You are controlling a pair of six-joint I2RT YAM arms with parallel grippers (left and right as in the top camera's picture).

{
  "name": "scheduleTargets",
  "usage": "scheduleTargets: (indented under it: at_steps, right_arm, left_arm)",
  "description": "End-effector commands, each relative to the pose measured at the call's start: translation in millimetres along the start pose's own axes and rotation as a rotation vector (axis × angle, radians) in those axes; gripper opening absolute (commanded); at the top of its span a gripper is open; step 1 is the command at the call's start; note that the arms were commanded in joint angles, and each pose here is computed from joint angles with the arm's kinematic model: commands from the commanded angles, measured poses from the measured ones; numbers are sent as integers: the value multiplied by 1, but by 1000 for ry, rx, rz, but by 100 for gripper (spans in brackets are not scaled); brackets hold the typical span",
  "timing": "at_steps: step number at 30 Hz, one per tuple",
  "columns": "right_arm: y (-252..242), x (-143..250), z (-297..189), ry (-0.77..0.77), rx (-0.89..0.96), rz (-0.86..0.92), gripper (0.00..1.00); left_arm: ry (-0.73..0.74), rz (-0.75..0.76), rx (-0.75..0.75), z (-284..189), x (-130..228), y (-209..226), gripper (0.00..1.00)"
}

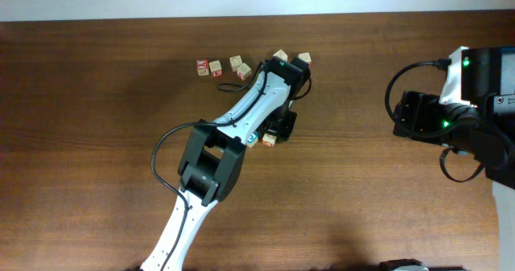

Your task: Rotate 4 blocks

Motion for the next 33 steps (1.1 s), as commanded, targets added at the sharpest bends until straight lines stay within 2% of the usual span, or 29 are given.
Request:
scheduleTargets:
  at_steps: [1,6,8,12,14,17,22,24,28,31,33]
  right_arm:
    - [-3,-2,-1,-11,16,7,84]
    - [-2,-3,-1,-19,13,8,84]
    - [-2,-3,-1,-19,13,8,85]
    - [-2,-4,1,-12,15,4,85]
    - [-2,-4,2,-10,16,4,84]
    - [-2,-5,3,-9,16,4,85]
    - [0,-8,13,18,23,3,85]
    - [0,-9,19,36,28,2,85]
    - [1,-11,30,67,36,0,85]
    - [1,-11,30,68,36,0,85]
    - [1,-10,30,74,38,-1,85]
  left_arm:
    - [-44,-16,-3,-26,-4,8,60]
    - [-329,-22,33,-138,-18,25,67]
    - [-456,-65,-9,-177,-23,46,71]
    - [-599,-202,-103,-201,-45,107,72]
    - [-641,-236,-107,-206,-53,121,72]
    - [-699,-338,-104,-194,-78,159,69]
    - [-755,-380,-88,-154,-114,164,68]
    - [-737,-386,-104,-128,-120,180,80]
    - [-738,-405,-143,-107,-122,239,82]
    - [-752,-314,-179,-100,-128,256,81]
    - [-717,-327,-188,-74,-131,273,81]
Point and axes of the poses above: each gripper's point midway between its finger pads, its own z axis out along the fingers, its own y axis along the line the jaws close on, x = y × z, the point moved 4 cm from there along -z, back along the fingers
